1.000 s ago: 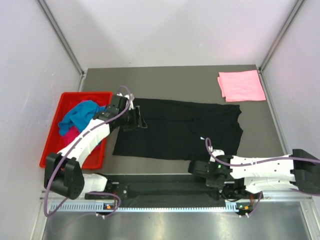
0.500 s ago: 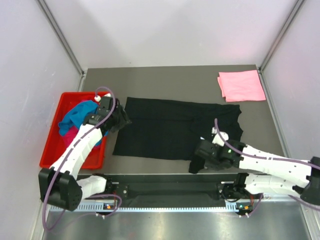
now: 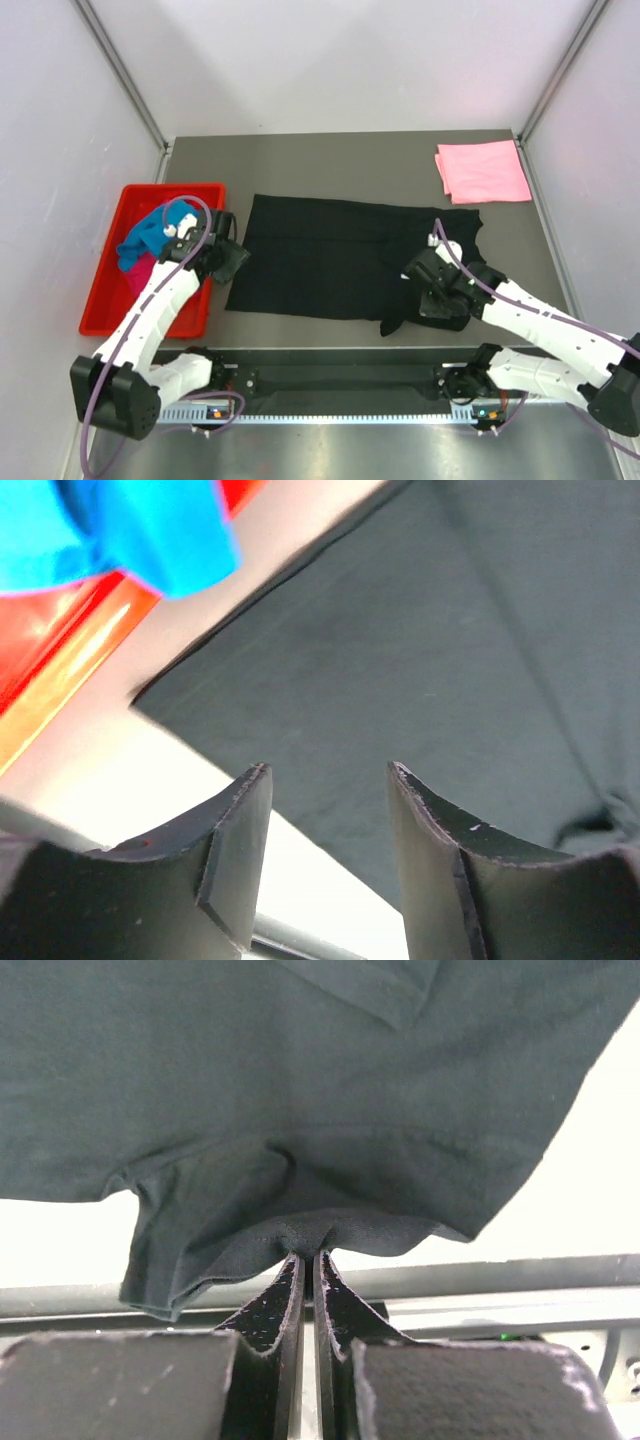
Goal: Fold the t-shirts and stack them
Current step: Fold the tshirt
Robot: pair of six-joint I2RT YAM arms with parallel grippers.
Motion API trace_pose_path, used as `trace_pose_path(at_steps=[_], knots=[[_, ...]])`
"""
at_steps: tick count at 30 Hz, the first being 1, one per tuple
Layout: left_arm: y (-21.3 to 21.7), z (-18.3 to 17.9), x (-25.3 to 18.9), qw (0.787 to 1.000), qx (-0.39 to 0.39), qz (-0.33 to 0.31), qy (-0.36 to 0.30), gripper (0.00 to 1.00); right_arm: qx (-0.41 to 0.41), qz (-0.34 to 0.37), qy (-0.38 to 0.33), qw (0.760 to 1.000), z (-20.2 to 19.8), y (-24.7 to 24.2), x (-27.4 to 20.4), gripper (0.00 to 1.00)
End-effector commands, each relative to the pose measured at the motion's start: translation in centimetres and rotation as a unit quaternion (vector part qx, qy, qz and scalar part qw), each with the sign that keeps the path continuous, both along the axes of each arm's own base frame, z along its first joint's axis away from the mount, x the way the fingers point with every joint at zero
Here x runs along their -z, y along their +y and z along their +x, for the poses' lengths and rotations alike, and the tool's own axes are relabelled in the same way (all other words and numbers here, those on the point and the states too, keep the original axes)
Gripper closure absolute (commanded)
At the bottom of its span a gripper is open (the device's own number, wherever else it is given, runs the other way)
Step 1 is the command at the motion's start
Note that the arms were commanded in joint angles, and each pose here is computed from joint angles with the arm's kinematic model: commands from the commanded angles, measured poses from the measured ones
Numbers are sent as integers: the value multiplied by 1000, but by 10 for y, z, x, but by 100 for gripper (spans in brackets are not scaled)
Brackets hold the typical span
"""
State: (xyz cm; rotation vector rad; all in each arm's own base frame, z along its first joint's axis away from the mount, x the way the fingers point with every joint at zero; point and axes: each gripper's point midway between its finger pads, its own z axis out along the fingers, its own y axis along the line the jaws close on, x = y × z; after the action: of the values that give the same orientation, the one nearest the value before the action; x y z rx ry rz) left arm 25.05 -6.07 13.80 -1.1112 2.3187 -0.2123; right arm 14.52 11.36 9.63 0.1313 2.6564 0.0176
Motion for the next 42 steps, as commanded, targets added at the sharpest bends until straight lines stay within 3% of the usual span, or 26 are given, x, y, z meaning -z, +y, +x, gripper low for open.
trace_pose_path(at_steps=[1,7,15,19,29,42], knots=[[7,-18,24,997,-45,6,68,46,-28,15,-25,999,16,8,-10,100],[13,-42,52,989,-57,29,135,54,-34,29,-35,998,20,5,-15,100],[32,-49,65,984,-149,32,90,51,-42,47,-38,997,18,8,-15,100],[37,-62,75,975,-183,40,117,51,-47,46,-36,997,17,8,-12,100],[35,-61,92,971,-190,43,139,58,-48,50,-42,997,18,8,-9,100],[28,-65,119,968,-207,15,139,56,-48,64,-44,996,14,8,-9,100]])
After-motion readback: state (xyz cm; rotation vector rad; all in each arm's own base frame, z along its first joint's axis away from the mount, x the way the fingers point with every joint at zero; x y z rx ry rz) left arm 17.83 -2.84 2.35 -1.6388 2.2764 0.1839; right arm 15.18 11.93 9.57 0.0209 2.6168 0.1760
